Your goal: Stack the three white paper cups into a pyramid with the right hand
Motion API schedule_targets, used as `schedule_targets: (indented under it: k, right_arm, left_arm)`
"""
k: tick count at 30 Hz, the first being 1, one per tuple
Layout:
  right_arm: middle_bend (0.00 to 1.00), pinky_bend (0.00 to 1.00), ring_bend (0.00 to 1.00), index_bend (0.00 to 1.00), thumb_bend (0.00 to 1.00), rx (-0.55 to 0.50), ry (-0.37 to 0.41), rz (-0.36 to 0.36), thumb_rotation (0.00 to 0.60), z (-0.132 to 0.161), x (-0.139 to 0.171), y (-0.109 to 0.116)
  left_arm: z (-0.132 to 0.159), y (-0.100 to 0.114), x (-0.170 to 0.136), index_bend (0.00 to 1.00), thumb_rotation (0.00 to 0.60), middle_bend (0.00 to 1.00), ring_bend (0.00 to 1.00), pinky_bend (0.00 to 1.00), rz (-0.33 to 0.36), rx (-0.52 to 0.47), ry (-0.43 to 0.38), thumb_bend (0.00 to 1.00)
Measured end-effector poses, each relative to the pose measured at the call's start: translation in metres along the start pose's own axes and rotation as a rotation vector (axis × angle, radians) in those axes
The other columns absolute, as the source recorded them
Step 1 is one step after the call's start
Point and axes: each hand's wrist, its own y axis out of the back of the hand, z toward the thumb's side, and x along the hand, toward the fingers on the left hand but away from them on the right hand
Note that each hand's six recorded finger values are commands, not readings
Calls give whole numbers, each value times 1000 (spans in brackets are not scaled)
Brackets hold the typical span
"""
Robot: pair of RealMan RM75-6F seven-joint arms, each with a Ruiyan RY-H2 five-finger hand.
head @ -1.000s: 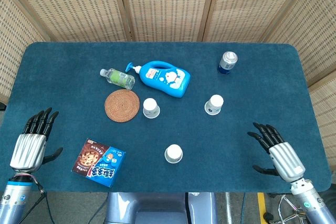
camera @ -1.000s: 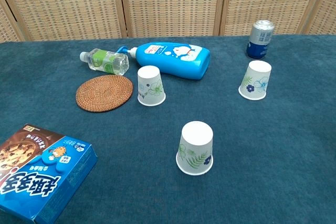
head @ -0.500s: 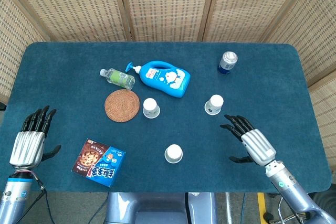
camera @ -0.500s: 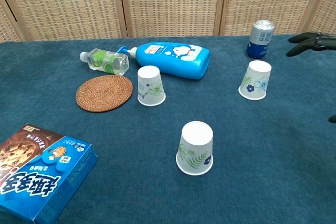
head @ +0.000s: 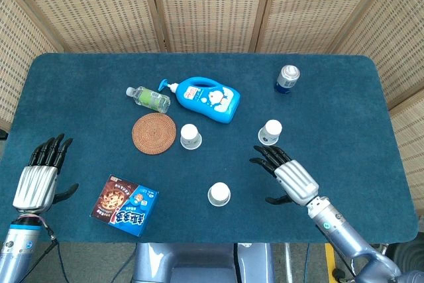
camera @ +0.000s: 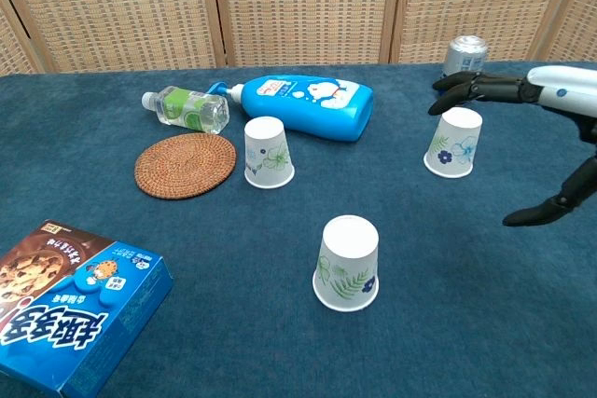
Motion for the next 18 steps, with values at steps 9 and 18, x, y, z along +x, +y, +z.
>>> schedule_targets:
  k: [9,18]
  right_arm:
    - [0,71,0,213,157,-10,44,28,600,26,-29,-16]
    - [0,71,0,253,157,-35,68,74,600,45,-44,-35]
  left_arm:
    - [-2,4,-2,19,600,0,0,76,7,-16,3,229]
    - [-6,9,-4,19,600,0,0,76,15,-32,7,230]
